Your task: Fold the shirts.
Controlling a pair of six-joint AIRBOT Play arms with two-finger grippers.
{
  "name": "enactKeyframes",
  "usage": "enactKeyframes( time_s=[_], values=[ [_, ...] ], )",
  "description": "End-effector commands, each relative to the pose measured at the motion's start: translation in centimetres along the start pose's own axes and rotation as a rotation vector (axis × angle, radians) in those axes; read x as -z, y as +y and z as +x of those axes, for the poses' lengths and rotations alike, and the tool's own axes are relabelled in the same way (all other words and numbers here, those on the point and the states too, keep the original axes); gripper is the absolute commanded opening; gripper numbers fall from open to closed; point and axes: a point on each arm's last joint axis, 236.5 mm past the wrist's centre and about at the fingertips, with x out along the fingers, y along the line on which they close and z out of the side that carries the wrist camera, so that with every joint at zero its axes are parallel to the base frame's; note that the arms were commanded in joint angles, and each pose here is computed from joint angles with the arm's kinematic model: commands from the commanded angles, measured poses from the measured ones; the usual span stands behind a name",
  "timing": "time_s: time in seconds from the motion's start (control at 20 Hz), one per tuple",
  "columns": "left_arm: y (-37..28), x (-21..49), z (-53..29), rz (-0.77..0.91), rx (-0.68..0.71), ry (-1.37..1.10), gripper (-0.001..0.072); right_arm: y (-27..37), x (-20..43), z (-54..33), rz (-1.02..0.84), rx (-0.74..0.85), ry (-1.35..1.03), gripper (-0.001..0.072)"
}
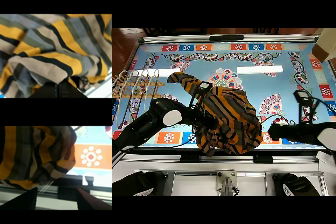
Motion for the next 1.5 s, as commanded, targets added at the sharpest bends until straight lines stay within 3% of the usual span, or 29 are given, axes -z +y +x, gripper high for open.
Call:
enactKeyframes(
  time_s=[0.0,0.15,0.7,0.75,0.8,0.85,1.0,1.15,1.25,1.35,1.45],
  values=[
    [1.8,-0.8,-0.3,-0.042,-0.02,-0.019,0.005,1.3,4.0,5.3,-0.03,-0.093,0.21,0.0614],
    [2.3,-0.9,-0.4,-0.054,-0.026,-0.021,0.0049,0.5,8.1,9.3,0.036,-0.086,0.42,0.0614],
    [2.3,-1.3,-0.4,-0.049,-0.025,-0.034,0.0049,3.1,6.5,16.7,0.273,-0.18,0.461,0.0609],
    [2.3,-1.3,-0.4,-0.049,-0.025,-0.034,0.0049,3.0,6.4,17.0,0.279,-0.178,0.46,0.0585],
    [2.3,-1.3,-0.4,-0.049,-0.024,-0.037,0.0049,2.9,6.3,17.2,0.281,-0.175,0.456,0.037],
    [2.2,-1.6,-0.4,-0.049,-0.022,-0.048,0.0049,3.0,6.2,17.2,0.284,-0.178,0.451,0.0058],
    [1.8,-3.3,-1.1,0.005,-0.012,-0.107,0.0049,3.7,5.3,15.7,0.108,-0.233,0.416,0.0049],
    [-0.4,-7.3,-6.3,0.193,0.001,-0.21,0.0049,3.2,-1.0,9.5,-0.202,-0.164,0.204,0.005],
    [-3.1,-11.4,-13.9,0.297,0.018,-0.367,0.0049,3.6,-8.0,0.6,-0.355,-0.074,-0.104,0.005],
    [-6.0,-14.8,-23.8,0.327,0.052,-0.596,0.0049,5.2,-13.6,-13.0,-0.417,-0.022,-0.522,0.0049],
    [-8.6,-16.1,-35.3,0.298,0.119,-0.863,0.0049,7.6,-14.4,-28.3,-0.423,-0.063,-0.956,0.0049]
  ],
)
